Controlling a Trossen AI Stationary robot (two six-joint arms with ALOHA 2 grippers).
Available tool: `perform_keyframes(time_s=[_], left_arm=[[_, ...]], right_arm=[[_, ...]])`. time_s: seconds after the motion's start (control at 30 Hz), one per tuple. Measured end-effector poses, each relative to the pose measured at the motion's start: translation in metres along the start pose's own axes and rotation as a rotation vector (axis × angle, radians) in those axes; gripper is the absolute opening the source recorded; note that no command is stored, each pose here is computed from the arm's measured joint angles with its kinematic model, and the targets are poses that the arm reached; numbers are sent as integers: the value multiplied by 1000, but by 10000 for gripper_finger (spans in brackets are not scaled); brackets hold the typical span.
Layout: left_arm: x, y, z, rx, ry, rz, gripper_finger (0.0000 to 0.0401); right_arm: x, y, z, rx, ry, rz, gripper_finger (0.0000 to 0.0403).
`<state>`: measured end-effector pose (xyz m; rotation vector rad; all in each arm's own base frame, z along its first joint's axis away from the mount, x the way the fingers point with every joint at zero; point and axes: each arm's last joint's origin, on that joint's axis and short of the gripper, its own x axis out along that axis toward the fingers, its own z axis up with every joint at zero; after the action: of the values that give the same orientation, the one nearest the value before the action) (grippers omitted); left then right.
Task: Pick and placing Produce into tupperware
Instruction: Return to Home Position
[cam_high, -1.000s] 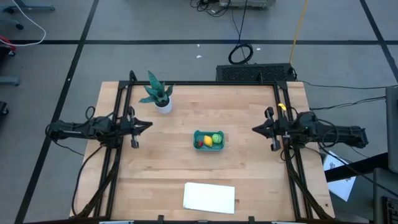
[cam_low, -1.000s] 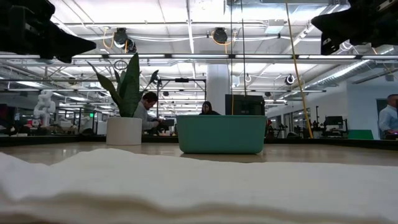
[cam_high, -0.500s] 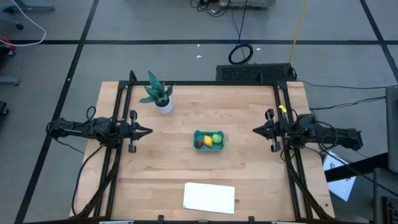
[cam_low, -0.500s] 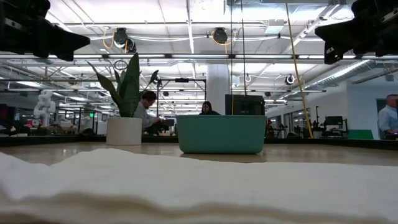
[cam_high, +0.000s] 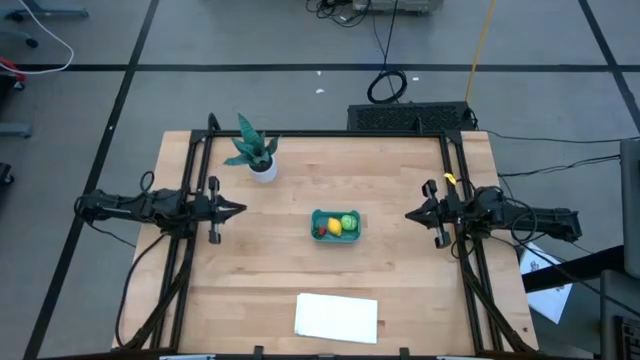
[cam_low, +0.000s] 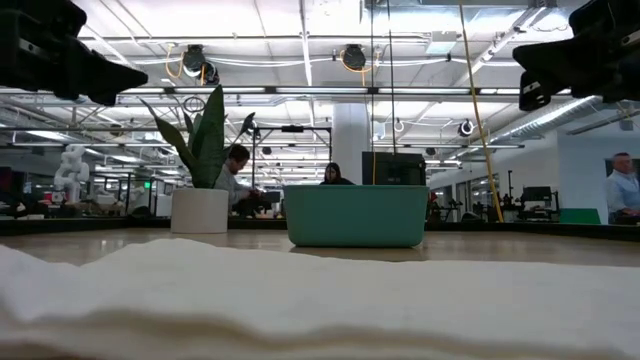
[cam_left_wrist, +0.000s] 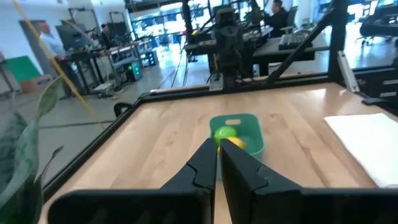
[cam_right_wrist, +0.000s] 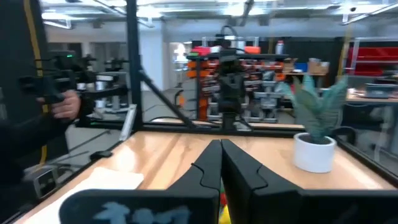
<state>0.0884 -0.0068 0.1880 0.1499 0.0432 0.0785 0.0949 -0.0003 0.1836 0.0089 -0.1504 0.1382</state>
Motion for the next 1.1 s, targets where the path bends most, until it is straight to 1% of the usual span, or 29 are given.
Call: perform_keyframes(time_s=[0.13, 0.4, 0.5, 0.97, 1.1], left_arm=[[0, 1, -2, -2, 25, 32, 26], [0, 1, -7, 3, 81, 44, 26], [0, 1, -7, 5, 80, 50, 26], [0, 1, -7, -3, 76, 56, 26], [0, 1, -7, -3, 74, 52, 26]], right_arm=[[0, 0, -1, -4, 11, 17, 0], [0, 0, -5, 1, 49, 17, 0], [0, 0, -7, 5, 67, 16, 0], [0, 0, -7, 7, 68, 16, 0], [0, 0, -7, 23, 67, 16, 0]])
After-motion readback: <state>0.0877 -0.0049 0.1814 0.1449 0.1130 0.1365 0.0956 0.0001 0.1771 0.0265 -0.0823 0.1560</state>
